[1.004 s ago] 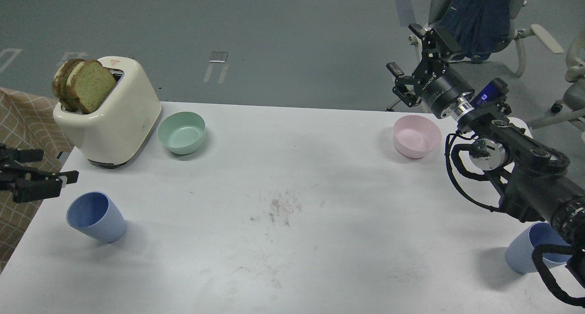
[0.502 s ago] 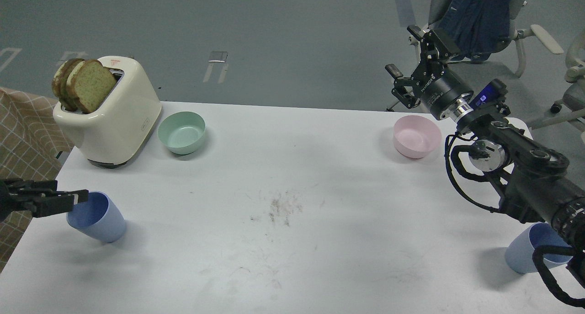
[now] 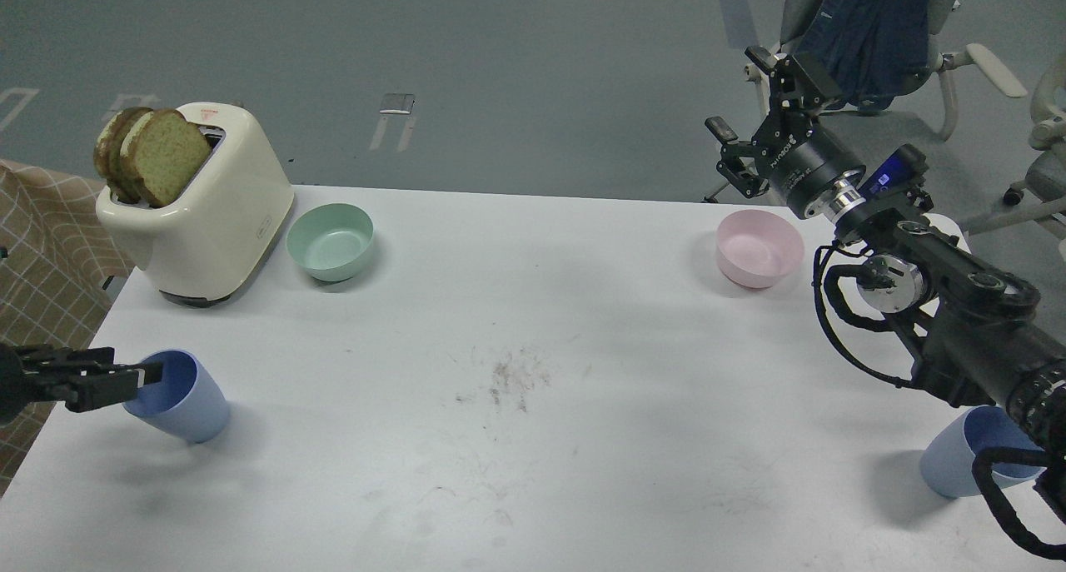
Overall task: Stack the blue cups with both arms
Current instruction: 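Lower the left gripper to the blue cup nearest it and grasp it, then lift the blue cup with the left gripper and set it upright mid-table, then open the left gripper and raise it away from the cup, then reach the right gripper down to the other blue cup and grasp it, then lift the blue cup with the right gripper toward the placed cup, then lower the held cup into the placed blue cup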
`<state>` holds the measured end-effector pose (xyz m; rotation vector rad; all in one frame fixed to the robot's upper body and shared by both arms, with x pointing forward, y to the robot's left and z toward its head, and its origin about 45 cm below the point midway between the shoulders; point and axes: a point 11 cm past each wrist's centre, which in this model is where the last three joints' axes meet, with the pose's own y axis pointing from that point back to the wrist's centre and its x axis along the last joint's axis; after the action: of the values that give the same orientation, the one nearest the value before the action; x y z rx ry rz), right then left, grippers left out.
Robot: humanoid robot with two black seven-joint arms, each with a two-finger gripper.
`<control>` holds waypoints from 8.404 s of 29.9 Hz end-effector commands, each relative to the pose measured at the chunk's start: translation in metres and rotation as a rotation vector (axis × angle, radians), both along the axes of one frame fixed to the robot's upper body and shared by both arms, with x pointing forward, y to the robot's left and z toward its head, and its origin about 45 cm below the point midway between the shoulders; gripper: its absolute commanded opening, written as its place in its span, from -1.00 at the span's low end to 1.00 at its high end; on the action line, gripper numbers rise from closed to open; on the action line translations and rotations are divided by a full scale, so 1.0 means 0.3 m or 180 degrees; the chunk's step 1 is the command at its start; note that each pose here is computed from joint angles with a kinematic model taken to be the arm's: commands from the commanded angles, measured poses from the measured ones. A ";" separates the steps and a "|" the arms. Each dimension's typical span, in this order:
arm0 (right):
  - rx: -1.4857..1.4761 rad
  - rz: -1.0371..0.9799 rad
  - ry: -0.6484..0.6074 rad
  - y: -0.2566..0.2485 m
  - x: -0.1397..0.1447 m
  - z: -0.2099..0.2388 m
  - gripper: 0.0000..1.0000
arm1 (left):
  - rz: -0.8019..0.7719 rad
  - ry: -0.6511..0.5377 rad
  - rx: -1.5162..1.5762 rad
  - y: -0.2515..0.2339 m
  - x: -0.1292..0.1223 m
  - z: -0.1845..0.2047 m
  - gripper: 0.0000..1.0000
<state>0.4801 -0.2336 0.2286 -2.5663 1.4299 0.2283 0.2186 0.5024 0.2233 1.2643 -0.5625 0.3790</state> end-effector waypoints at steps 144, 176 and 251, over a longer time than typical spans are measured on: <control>-0.4555 0.0703 0.0661 -1.032 -0.830 0.251 1.00 | 0.0072 -0.0064 -0.4506 -1.112 0.785 0.386 0.84; -0.4674 0.1687 0.0622 -0.873 -0.885 -0.119 -0.11 | 0.0125 -0.0009 -0.4506 -1.098 0.771 0.349 0.84; -0.5348 0.4214 -0.1999 0.426 -0.367 0.251 -1.00 | 0.0170 -0.0038 -0.4501 -1.079 0.775 0.352 0.84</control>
<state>0.3682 -0.1057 0.3031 -3.3542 -1.0337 -2.1185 0.4512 0.1781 0.3279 -0.0869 -0.1479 0.6530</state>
